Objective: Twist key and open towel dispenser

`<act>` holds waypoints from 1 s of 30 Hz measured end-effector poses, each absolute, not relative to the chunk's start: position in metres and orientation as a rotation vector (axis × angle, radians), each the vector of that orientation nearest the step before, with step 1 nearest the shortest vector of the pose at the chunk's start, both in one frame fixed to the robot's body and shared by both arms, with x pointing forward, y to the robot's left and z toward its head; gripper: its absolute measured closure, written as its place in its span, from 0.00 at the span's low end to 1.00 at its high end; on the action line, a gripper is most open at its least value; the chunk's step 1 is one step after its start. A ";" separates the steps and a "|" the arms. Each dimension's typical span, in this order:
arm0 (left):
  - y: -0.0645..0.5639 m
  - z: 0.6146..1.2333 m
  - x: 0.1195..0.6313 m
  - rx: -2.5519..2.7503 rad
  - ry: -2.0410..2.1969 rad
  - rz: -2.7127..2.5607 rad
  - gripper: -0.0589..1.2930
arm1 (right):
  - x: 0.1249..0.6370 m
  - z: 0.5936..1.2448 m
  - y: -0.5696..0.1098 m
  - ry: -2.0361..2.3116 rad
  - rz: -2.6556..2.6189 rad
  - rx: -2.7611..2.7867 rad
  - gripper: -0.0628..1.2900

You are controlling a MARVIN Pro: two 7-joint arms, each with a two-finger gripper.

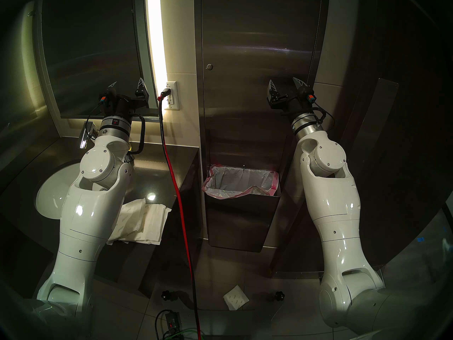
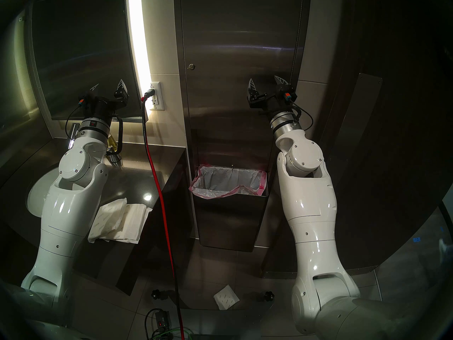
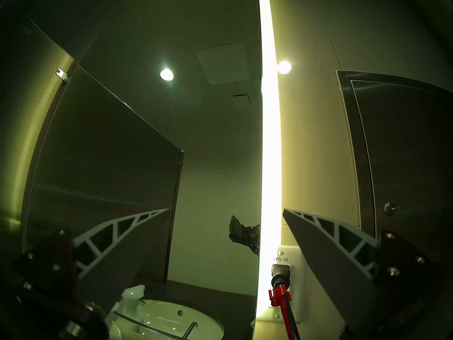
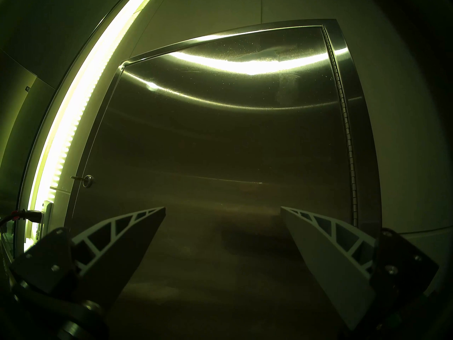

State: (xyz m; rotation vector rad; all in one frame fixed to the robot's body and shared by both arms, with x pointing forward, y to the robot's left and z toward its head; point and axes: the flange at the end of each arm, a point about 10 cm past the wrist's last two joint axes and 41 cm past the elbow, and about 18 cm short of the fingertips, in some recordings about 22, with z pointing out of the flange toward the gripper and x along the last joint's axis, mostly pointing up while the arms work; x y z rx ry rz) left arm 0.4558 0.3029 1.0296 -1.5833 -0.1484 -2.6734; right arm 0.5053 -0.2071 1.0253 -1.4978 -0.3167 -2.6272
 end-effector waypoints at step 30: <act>0.303 1.029 0.456 -1.586 -0.149 -2.672 0.02 | 0.506 1.022 -0.192 -0.530 -2.582 -1.489 0.05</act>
